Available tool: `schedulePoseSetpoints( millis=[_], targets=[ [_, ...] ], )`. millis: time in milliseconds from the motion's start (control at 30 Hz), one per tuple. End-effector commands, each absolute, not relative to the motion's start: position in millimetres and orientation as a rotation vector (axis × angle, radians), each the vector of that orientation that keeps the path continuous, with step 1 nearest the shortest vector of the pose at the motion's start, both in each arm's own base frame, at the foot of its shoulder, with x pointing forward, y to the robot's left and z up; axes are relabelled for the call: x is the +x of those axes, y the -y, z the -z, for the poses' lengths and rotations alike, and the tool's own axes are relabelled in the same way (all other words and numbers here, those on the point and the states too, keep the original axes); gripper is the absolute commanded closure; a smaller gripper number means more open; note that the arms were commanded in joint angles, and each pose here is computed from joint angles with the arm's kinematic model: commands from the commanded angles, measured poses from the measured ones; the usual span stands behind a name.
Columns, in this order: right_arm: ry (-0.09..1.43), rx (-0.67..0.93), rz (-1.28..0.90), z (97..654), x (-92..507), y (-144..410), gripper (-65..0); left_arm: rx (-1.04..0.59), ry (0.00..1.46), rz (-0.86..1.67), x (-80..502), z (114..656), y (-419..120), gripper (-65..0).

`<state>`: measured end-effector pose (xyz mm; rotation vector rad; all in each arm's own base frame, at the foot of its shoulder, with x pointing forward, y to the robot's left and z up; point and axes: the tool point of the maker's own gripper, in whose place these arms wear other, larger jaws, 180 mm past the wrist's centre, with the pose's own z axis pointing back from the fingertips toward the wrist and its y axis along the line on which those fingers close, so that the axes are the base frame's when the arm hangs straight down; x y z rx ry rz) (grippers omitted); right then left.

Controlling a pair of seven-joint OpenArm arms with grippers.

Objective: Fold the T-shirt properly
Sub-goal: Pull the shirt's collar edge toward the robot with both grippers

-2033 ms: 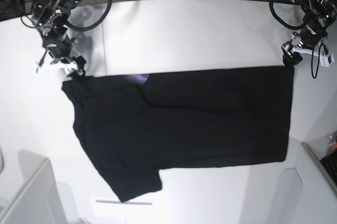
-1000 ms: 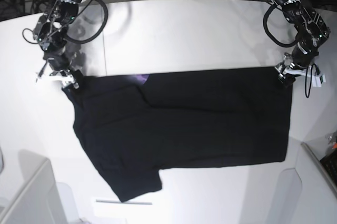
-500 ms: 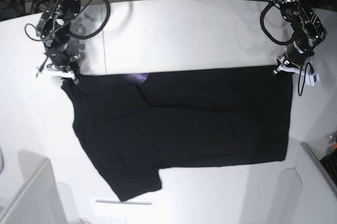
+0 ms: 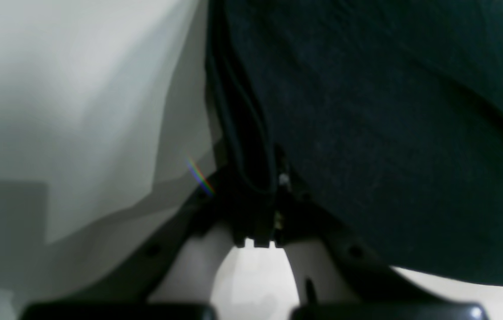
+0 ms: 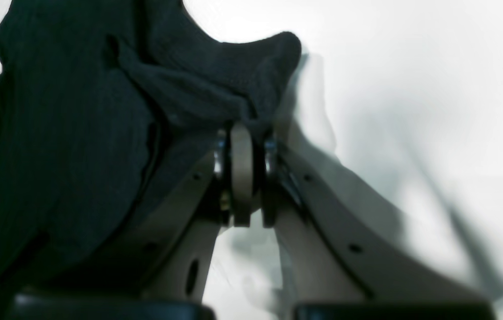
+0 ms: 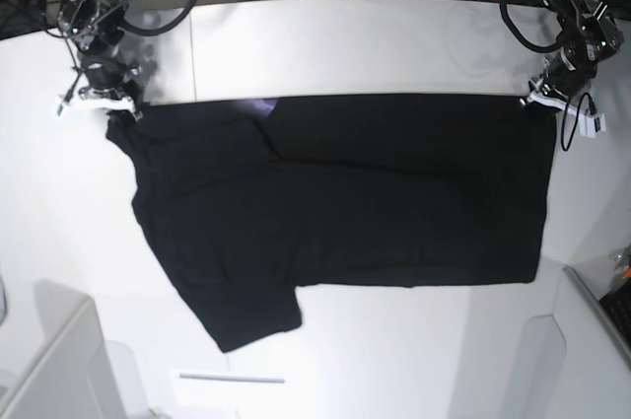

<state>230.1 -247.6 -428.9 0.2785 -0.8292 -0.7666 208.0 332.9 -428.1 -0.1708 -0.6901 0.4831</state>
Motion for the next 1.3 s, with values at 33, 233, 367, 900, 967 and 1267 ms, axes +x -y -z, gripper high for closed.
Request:
schedulePoseSetpoints(
  millis=[33,233,367,900,967,1267],
  targets=[
    [0.890,0.246,0.746,412.5,229.1,258.2,0.0,-0.091,0.597,-0.453,179.0,433.3,-341.3,0.0],
    [0.876,0.263,0.766,410.8,203.4,256.4,0.0,-0.054,0.616,-0.396,167.9,416.3,-337.8,0.0],
    [0.858,0.281,0.789,413.7,190.3,255.1,0.0,-0.057,0.604,-0.398,161.2,418.4,-333.4,0.0],
    [0.735,0.226,0.800,434.8,133.3,255.2,0.0,-0.109,0.520,-0.444,111.8,431.5,-323.8,0.0],
    [0.727,0.222,0.800,436.0,129.3,255.2,0.0,-0.121,0.520,-0.452,109.6,431.5,-322.1,0.0],
    [0.746,0.207,0.771,423.6,126.8,255.9,0.0,-0.119,0.481,-0.459,91.9,435.8,-320.6,0.0]
  ],
)
